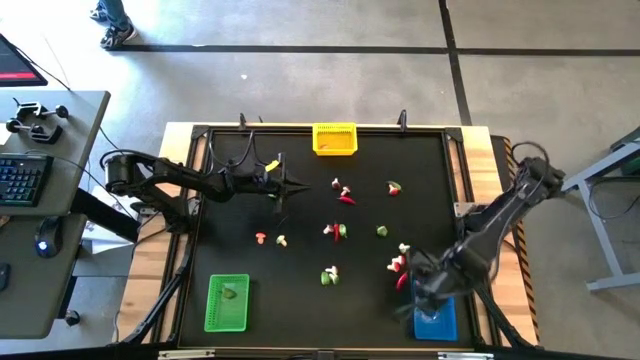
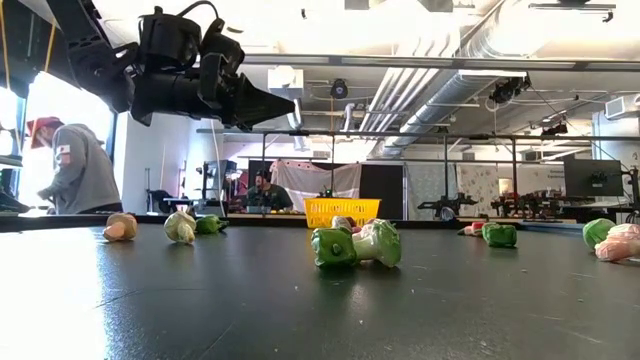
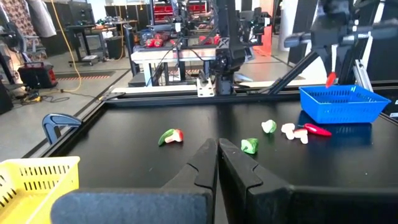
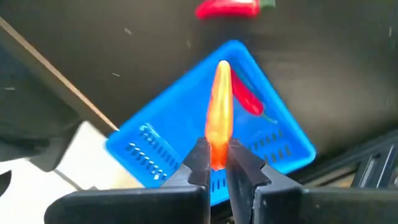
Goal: Sort produce into baskets
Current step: Put the middle right orange chili into the blue bin, then put the top center brown mushroom into the yellow bin
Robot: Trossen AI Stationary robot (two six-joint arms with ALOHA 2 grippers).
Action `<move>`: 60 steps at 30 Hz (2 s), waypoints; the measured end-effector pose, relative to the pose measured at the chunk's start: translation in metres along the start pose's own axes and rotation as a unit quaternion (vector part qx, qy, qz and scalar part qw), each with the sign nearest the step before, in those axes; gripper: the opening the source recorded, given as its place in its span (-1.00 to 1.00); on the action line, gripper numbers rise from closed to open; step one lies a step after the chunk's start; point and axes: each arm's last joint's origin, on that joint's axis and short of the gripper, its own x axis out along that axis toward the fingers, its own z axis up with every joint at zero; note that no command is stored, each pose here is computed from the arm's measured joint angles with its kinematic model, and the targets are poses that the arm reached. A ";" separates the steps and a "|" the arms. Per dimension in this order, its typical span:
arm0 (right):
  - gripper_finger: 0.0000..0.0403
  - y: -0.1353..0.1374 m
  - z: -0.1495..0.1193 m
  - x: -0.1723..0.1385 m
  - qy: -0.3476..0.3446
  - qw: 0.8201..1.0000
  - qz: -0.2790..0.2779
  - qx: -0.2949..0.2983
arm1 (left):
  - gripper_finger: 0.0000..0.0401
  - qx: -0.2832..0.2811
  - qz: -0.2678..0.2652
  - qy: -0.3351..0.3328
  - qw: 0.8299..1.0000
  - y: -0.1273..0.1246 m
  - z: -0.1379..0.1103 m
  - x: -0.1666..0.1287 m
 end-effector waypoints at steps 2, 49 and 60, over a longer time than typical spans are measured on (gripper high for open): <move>-0.93 0.003 -0.005 0.010 0.011 1.000 -0.019 0.011 | -1.00 0.000 0.000 0.000 1.000 0.000 0.000 0.000; -0.89 -0.046 0.089 -0.046 -0.260 0.946 -0.127 -0.150 | -1.00 -0.068 -0.003 0.055 0.996 0.010 -0.011 -0.005; -0.99 -0.073 0.220 -0.060 -0.371 0.906 -0.069 -0.190 | -1.00 -0.032 -0.005 0.077 0.996 0.010 -0.017 -0.007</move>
